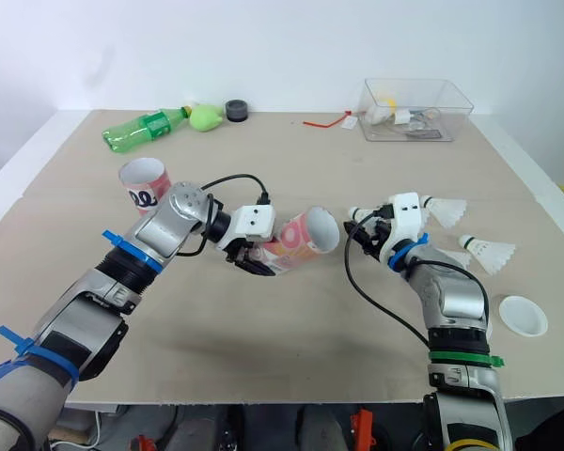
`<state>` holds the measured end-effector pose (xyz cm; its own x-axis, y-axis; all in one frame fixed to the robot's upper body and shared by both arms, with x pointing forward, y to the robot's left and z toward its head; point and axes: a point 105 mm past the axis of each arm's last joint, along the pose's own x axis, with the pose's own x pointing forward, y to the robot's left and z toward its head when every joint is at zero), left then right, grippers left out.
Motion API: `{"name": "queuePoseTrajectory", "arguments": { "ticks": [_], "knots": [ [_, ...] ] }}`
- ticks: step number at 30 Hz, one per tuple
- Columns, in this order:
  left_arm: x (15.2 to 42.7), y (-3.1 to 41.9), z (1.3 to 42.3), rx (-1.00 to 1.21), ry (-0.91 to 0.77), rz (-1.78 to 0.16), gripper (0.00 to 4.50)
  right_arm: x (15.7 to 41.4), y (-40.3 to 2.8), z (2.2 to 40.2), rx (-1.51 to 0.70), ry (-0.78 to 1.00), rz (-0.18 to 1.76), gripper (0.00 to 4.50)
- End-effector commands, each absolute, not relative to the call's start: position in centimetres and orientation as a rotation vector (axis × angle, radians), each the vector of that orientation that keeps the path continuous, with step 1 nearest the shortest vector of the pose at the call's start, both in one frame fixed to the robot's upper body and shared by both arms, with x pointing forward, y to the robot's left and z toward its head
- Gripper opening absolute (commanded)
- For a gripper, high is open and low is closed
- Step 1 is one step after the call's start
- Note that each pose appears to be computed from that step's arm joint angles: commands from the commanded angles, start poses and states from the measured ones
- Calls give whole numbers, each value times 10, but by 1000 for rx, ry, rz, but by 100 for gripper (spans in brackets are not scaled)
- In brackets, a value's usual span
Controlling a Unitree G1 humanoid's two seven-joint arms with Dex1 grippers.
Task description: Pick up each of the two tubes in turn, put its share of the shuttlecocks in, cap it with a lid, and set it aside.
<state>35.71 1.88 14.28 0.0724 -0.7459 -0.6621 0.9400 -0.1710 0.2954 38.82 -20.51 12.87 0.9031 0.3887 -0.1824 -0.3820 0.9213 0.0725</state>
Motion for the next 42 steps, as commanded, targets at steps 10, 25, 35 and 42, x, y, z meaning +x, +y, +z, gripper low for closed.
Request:
{"name": "queuePoseTrajectory", "arguments": {
  "ticks": [10, 25, 35, 42],
  "knots": [
    [362, 33, 123, 860, 397, -1487, 299, 390, -207, 157, -69, 95, 441, 9],
    [379, 41, 128, 854, 408, -1433, 299, 303, -192, 280, -1028, -221, 1015, 9],
    [378, 37, 127, 849, 408, -1448, 299, 282, -151, 274, -1050, -238, 1182, 9],
    [375, 35, 127, 844, 405, -1459, 299, 294, -158, 265, -1078, -224, 1148, 9]
  ]
}}
